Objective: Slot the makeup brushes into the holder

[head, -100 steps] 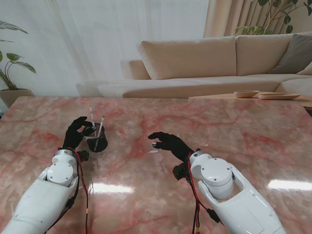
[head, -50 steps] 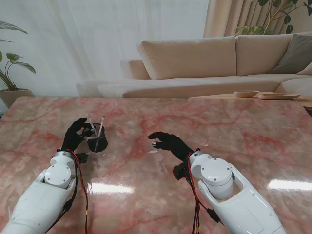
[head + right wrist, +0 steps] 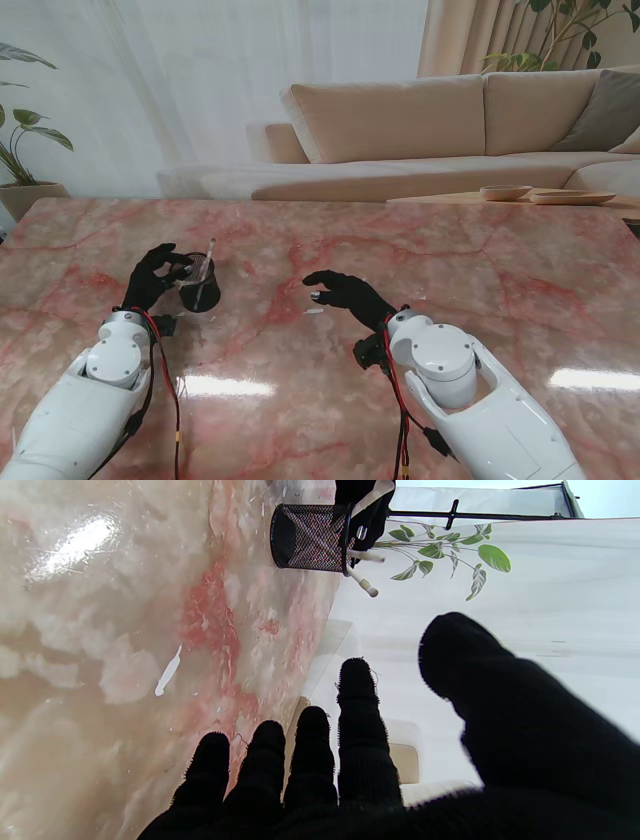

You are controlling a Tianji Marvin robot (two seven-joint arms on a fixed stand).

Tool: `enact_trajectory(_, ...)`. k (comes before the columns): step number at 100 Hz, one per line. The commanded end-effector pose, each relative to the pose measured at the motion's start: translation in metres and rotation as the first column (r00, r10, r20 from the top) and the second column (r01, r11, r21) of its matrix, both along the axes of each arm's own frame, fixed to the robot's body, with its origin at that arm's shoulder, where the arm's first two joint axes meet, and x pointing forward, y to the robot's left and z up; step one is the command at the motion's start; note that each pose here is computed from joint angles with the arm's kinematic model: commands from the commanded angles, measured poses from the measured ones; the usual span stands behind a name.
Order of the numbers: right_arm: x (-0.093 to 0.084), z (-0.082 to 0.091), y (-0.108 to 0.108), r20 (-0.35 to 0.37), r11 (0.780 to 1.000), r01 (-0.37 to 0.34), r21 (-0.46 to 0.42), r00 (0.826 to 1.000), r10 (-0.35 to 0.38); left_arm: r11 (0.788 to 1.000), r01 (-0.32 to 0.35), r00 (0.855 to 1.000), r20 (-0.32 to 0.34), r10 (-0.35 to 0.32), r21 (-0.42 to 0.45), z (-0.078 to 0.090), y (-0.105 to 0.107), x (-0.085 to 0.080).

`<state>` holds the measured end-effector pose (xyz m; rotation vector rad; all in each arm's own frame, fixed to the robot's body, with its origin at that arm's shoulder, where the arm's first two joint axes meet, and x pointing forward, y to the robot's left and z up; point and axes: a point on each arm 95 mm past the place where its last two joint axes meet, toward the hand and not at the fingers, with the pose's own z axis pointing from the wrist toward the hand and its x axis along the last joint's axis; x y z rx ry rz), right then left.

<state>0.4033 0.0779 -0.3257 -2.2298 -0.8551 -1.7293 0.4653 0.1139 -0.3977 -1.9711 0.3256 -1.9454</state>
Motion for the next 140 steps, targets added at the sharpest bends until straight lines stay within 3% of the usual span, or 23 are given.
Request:
enact_trajectory(1,-0.003,-0.005,0.002,-0.02,1.0,-0.012,0.01,1.0,0.012,1.0,0.0,1.0,-0.011,0.0,0.009,-0.001,0.004,-0.003)
enact_trajectory(48,-0.003,-0.004,0.0,-0.009,1.0,-0.002,0.015,1.0,0.002,1.0,0.0,1.0,0.024,0.0,-0.011,0.013,0.009,-0.008)
enact_trajectory(78,-0.005,0.004,-0.004,0.03,1.0,0.0,0.014,1.0,-0.001,0.999,0.03,0.996,0.086,-0.029,-0.011,0.043,0.008,-0.013)
enact_trajectory(91,-0.007,0.01,-0.008,0.06,1.0,0.003,0.006,0.998,-0.003,0.994,0.089,0.989,0.114,-0.097,0.07,0.063,0.005,-0.02)
enact_trajectory(118,-0.013,0.023,-0.021,0.138,1.0,0.009,-0.026,0.99,-0.005,0.94,0.248,0.957,0.09,-0.275,0.235,0.101,-0.011,-0.038)
enact_trajectory(140,-0.018,0.036,-0.036,0.217,0.997,0.014,-0.081,0.976,0.004,0.867,0.382,0.909,0.041,-0.416,0.321,0.129,-0.036,-0.057)
